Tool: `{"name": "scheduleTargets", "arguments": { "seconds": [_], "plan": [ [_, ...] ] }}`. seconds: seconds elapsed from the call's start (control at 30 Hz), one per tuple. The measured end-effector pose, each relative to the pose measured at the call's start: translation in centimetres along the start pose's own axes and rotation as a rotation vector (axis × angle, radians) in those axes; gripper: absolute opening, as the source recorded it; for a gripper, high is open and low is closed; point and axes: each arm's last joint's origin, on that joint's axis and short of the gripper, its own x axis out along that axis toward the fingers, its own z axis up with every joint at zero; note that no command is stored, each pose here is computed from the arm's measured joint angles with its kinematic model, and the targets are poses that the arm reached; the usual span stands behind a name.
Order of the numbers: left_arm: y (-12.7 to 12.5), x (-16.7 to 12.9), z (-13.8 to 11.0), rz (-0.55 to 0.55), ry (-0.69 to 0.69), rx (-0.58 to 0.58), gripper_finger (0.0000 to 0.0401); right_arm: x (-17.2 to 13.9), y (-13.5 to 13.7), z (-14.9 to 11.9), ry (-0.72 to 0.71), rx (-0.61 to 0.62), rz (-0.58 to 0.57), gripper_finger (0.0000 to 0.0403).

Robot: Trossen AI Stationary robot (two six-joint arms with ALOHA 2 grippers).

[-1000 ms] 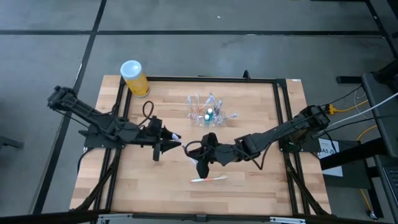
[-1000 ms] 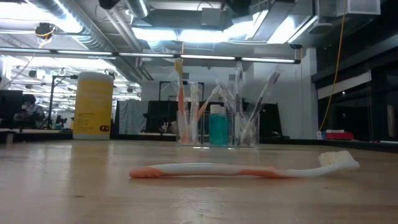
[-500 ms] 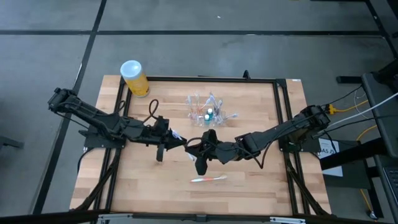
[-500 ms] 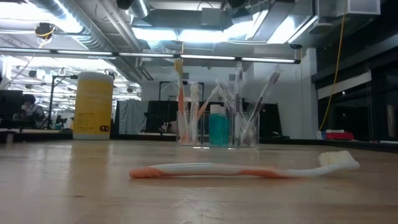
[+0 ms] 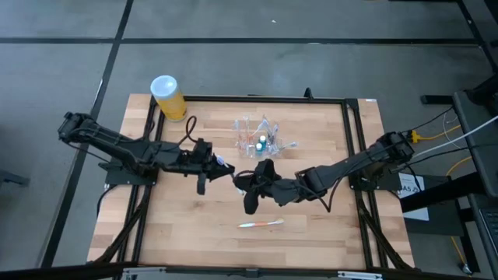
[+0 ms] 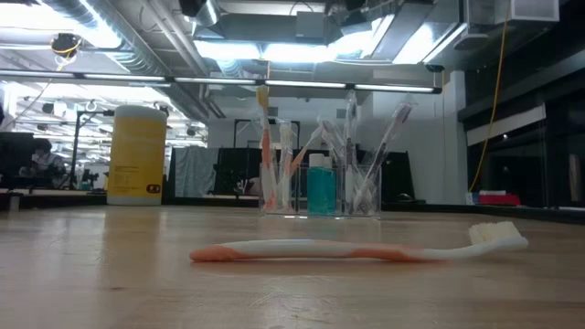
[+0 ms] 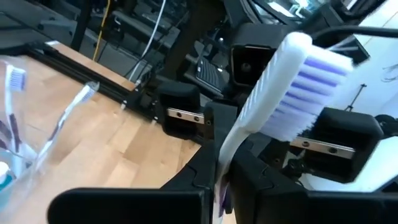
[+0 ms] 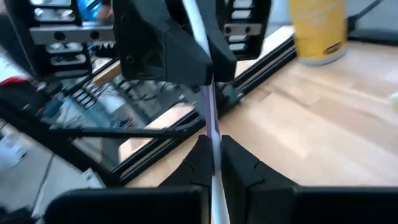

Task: Pick & Place toothbrushing station
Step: Put the violet toothbrush into the transparent organizer

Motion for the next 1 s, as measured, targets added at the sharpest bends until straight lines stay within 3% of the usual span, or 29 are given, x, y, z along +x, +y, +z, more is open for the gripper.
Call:
{"name": "scheduleTargets", "arguments": {
  "seconds": [0.13, 0.27, 0.4, 0.6, 0.83, 1.0],
  "plan": [
    [0.5, -0.1, 0.7, 0.011, -0.029, 0.020, 0.0017, -1.4, 0.9, -0.8, -0.064, 0.041, -0.050, 0.0043],
    [1.7, -0.1, 2.2, 0.112, -0.129, 0.042, 0.0017, -3.5, 2.5, -3.0, 0.000, 0.096, -0.010, 0.0098],
    [3.0, 0.5, 2.8, 0.067, -0.112, 0.059, 0.0017, -5.4, 3.3, -4.3, -0.075, 0.191, -0.064, 0.0126],
    [5.2, 2.9, 2.1, 0.080, -0.051, 0.131, 0.0017, -7.7, 4.6, -6.1, -0.070, 0.248, -0.038, 0.0118],
    [6.9, 7.4, 2.4, 0.188, 0.039, 0.362, 0.0017, -8.9, 5.1, -6.3, -0.106, 0.270, -0.035, 0.0102],
    [8.4, 10.5, 3.4, 0.223, 0.061, 0.448, 0.0017, -10.2, 5.5, -6.2, -0.135, 0.279, -0.025, 0.0100]
  ]
}}
